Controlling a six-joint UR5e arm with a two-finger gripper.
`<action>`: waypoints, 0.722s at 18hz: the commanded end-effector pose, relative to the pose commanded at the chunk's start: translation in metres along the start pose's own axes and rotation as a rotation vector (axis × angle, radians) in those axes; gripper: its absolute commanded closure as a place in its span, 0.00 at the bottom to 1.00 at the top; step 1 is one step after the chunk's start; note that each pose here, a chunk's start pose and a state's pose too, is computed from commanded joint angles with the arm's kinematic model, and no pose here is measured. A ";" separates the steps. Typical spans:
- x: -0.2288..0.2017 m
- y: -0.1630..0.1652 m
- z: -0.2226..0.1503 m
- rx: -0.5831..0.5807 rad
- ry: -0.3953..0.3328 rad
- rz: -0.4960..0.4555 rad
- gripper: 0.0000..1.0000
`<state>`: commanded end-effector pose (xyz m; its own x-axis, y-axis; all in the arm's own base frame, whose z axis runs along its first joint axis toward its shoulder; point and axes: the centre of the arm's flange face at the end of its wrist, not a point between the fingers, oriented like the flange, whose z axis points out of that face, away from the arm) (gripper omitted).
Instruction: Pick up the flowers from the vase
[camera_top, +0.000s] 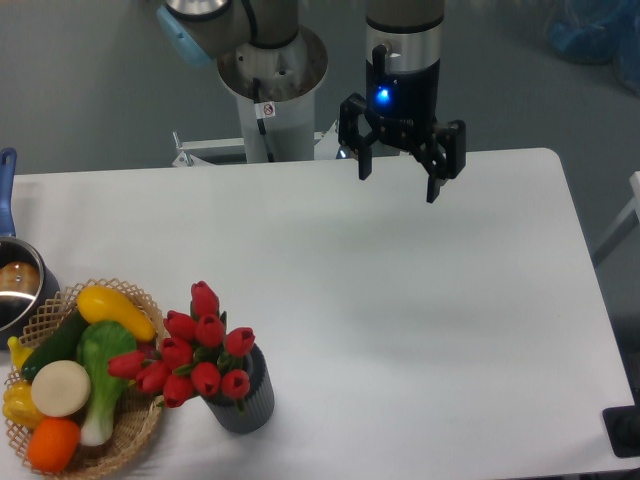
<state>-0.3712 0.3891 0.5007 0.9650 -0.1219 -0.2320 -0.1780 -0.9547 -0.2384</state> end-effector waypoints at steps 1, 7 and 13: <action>0.001 -0.001 -0.002 0.002 -0.007 0.001 0.00; 0.006 0.006 -0.001 0.011 -0.006 -0.010 0.00; 0.004 0.004 0.005 0.085 -0.042 -0.121 0.00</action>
<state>-0.3695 0.3861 0.4942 0.9719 0.0061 -0.2352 -0.0777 -0.9352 -0.3455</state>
